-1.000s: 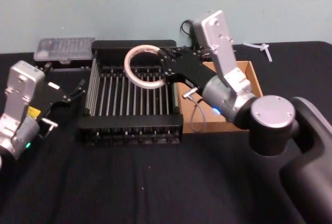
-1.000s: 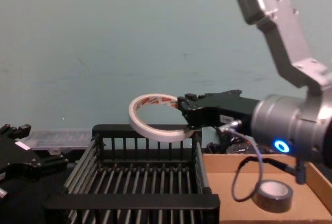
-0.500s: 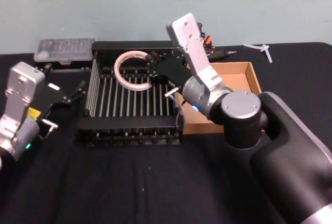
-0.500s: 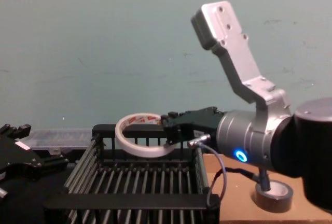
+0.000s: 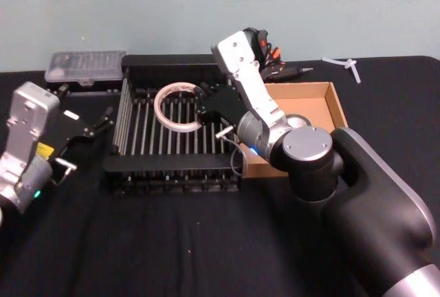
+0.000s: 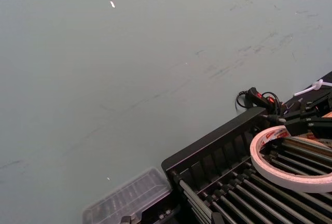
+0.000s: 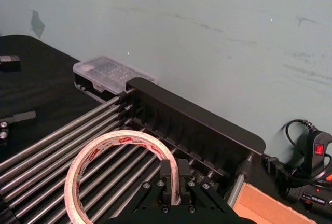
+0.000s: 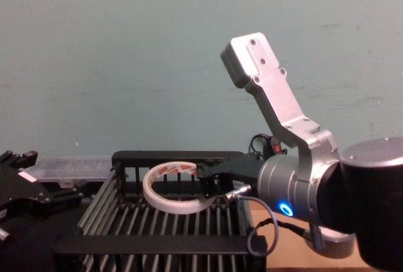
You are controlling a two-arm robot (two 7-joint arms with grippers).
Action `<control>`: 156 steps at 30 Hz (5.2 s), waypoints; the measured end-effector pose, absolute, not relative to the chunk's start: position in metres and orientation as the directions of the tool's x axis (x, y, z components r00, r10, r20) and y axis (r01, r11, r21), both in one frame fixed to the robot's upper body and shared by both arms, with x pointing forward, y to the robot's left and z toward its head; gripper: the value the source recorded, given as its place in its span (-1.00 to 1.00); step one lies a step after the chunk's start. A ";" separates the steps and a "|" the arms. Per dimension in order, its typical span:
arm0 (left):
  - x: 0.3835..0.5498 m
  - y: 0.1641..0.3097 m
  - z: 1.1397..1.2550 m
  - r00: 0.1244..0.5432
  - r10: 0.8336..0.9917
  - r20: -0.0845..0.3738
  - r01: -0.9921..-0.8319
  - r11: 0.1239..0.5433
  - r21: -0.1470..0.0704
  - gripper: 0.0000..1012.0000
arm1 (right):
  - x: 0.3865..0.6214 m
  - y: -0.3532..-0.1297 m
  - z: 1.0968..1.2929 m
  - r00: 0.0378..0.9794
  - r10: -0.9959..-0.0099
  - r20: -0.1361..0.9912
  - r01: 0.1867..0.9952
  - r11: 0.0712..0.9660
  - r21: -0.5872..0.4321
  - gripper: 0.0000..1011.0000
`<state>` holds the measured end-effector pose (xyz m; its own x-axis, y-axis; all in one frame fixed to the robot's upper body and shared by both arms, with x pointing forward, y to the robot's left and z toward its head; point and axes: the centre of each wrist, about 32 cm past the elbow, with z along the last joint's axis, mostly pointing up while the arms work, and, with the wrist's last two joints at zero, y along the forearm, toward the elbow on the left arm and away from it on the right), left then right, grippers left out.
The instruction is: Pick up the white tape and place it into the black box , Pick up the silver tape and place it into the brown box.
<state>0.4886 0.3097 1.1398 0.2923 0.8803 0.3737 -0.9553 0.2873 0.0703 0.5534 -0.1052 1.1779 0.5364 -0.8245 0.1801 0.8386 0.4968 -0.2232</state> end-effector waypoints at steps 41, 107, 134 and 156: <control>0.489 0.310 1.140 0.292 0.880 0.374 -0.955 0.287 0.070 0.98 | 0.554 -0.106 1.177 0.535 -0.825 0.182 0.839 0.494 -0.227 0.59; 0.489 0.310 1.140 0.292 0.880 0.374 -0.955 0.287 0.070 0.98 | 0.496 -0.262 1.177 0.246 -0.944 0.220 0.966 0.222 -0.128 0.98; 0.489 0.310 1.140 0.292 0.880 0.374 -0.955 0.287 0.070 0.98 | 0.492 -0.260 1.160 0.261 -0.937 0.234 0.955 0.215 -0.202 0.98; 0.489 0.310 1.140 0.292 0.880 0.374 -0.955 0.287 0.070 0.98 | 0.492 -0.260 1.161 0.260 -0.937 0.233 0.956 0.216 -0.198 0.98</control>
<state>0.4887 0.3097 1.1398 0.2922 0.8803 0.3738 -0.9553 0.2873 0.0702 0.4916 -0.2604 1.1605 0.2605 -0.9368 0.2335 0.9560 0.2165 -0.1979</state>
